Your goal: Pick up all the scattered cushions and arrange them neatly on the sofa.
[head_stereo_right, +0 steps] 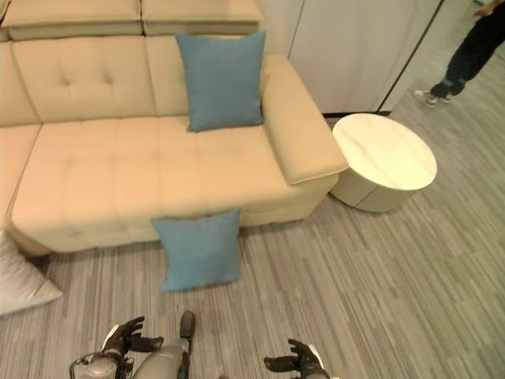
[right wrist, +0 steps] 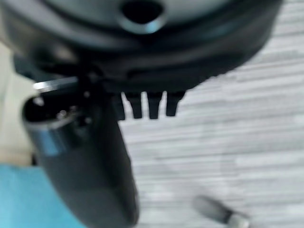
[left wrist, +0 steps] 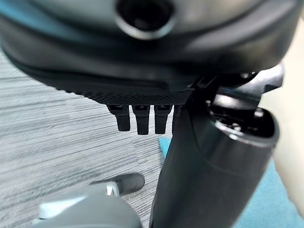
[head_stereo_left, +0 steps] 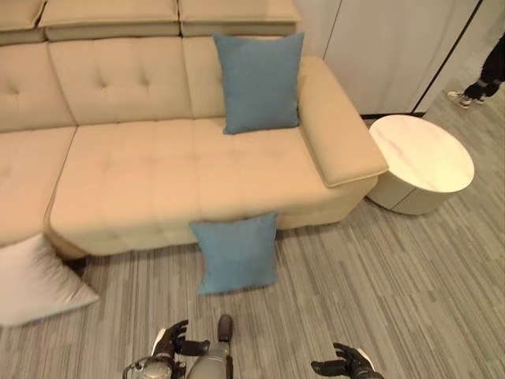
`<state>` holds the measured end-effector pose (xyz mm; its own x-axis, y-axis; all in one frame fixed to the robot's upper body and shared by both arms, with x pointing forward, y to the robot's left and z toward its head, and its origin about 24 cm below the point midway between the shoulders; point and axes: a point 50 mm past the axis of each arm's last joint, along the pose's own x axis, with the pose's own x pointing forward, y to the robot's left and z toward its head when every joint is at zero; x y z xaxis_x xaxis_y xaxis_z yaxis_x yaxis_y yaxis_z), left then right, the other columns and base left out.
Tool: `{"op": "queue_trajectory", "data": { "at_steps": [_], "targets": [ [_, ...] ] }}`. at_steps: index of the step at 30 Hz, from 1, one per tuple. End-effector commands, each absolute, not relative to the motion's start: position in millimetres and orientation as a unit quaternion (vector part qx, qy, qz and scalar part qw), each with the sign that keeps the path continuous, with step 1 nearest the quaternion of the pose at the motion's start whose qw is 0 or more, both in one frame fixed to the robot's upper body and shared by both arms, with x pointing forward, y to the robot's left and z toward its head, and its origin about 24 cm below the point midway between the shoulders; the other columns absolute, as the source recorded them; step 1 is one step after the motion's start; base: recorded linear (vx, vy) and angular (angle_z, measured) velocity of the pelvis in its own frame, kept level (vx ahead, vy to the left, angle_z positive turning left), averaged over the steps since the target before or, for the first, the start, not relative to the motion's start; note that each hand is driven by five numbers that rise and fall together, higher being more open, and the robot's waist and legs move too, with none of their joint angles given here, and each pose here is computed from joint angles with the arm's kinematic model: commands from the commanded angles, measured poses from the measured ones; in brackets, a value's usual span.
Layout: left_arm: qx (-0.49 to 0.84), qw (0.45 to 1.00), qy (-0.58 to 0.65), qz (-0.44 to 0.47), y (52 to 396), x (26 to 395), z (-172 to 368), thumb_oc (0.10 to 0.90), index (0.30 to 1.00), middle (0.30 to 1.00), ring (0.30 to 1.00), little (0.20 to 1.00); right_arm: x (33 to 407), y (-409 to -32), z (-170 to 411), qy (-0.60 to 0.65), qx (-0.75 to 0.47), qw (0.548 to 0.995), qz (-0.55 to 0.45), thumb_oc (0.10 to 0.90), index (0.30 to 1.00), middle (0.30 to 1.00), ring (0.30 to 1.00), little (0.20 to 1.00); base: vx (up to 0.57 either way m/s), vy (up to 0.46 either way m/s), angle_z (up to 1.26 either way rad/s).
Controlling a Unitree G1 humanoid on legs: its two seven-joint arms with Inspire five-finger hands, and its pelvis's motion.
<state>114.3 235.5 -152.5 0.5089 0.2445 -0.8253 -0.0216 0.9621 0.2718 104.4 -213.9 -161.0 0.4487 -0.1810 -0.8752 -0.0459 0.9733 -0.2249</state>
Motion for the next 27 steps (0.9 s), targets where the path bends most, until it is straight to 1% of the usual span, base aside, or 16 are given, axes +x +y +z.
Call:
{"op": "queue_trajectory", "data": {
  "at_steps": [1,2,6,8,9,11,22,24,26,27],
  "targets": [
    [0.108,0.872,0.473,0.060,224,126,-151,0.800,0.900,0.900,0.900,0.900,125,-220,-152,0.479,-0.118,0.869,-0.039,0.800,0.900,0.900,0.900,0.900,0.24,0.199,-0.16],
    [0.113,0.875,0.467,0.062,227,130,-149,0.800,0.900,0.900,0.900,0.900,133,-217,-149,0.467,-0.119,0.875,-0.034,0.800,0.900,0.900,0.900,0.900,0.16,0.133,-0.11],
    [0.124,0.876,0.464,0.056,229,134,-148,0.800,0.900,0.900,0.900,0.900,137,-216,-148,0.462,-0.116,0.879,-0.032,0.800,0.900,0.900,0.900,0.900,0.15,0.064,0.29],
    [0.125,0.876,0.462,0.056,230,134,-147,0.800,0.900,0.900,0.900,0.900,139,-216,-147,0.458,-0.120,0.880,-0.031,0.800,0.900,0.900,0.900,0.900,0.21,-0.063,0.27],
    [0.134,0.874,0.465,0.050,229,134,-148,0.800,0.900,0.900,0.900,0.900,143,-219,-145,0.454,-0.141,0.879,-0.020,0.800,0.900,0.900,0.900,0.900,0.18,-0.093,0.29],
    [0.120,0.878,0.458,0.063,228,136,-147,0.800,0.900,0.900,0.900,0.900,144,-217,-145,0.452,-0.129,0.882,-0.026,0.800,0.900,0.900,0.900,0.900,0.17,-0.125,0.35],
    [0.109,0.882,0.451,0.078,228,135,-146,0.800,0.900,0.900,0.900,0.900,127,-228,-148,0.470,-0.131,0.872,-0.042,0.800,0.900,0.900,0.900,0.900,0.07,-0.076,0.10],
    [0.107,0.885,0.445,0.084,229,138,-145,0.800,0.900,0.900,0.900,0.900,128,-229,-148,0.467,-0.132,0.873,-0.043,0.800,0.900,0.900,0.900,0.900,0.03,-0.046,0.08],
    [0.100,0.891,0.432,0.095,230,146,-141,0.800,0.900,0.900,0.900,0.900,135,-231,-144,0.453,-0.129,0.881,-0.053,0.800,0.900,0.900,0.900,0.900,-0.11,-0.041,0.18],
    [0.090,0.902,0.407,0.107,231,162,-134,0.800,0.900,0.900,0.900,0.900,149,-233,-138,0.434,-0.127,0.890,-0.066,0.800,0.900,0.900,0.900,0.900,-0.29,-0.040,0.23]
  ]
}}
